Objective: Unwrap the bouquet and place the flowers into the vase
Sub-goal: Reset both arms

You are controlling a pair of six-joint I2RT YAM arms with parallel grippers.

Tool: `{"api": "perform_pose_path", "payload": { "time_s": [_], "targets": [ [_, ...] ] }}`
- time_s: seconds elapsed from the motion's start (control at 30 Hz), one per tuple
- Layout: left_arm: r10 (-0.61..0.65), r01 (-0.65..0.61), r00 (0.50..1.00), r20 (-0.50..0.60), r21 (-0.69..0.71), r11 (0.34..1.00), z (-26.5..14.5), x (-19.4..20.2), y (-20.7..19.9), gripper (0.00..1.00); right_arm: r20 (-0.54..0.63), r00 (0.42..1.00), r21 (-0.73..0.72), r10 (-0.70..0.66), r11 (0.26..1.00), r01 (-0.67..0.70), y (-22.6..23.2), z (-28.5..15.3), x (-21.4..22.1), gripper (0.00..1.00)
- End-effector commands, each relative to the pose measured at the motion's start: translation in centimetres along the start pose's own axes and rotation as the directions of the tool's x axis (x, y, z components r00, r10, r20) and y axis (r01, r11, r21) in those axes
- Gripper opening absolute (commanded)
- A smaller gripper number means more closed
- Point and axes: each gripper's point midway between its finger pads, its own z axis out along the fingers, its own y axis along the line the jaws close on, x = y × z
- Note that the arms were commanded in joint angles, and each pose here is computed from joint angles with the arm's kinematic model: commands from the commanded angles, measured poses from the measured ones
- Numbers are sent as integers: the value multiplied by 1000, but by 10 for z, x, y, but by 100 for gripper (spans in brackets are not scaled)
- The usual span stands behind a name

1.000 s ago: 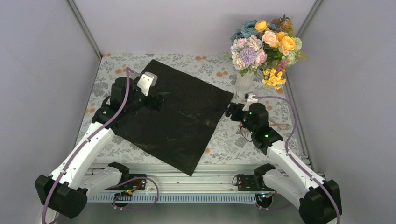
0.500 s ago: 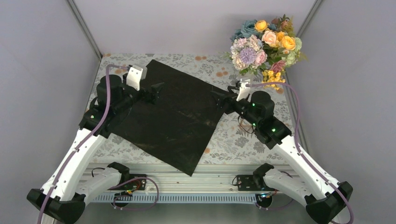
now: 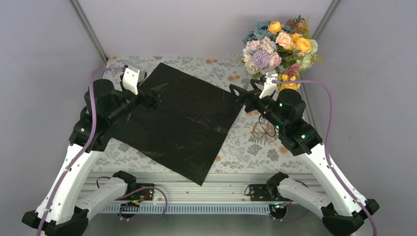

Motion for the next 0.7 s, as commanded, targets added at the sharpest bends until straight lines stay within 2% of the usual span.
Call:
{"api": "perform_pose_path", "payload": {
  "time_s": [0.0, 0.33, 0.67],
  "targets": [
    [-29, 29, 1000, 8, 28, 999, -7, -5, -6, 100, -7, 998, 58, 69, 996, -69, -7, -5, -2, 100],
    [-48, 49, 998, -29, 32, 998, -4, 17, -5, 100, -9, 996, 83, 89, 993, -88, -12, -5, 2, 100],
    [-44, 45, 999, -30, 33, 998, -4, 21, -5, 100, 5, 996, 74, 91, 993, -91, -11, -8, -1, 100]
  ]
}}
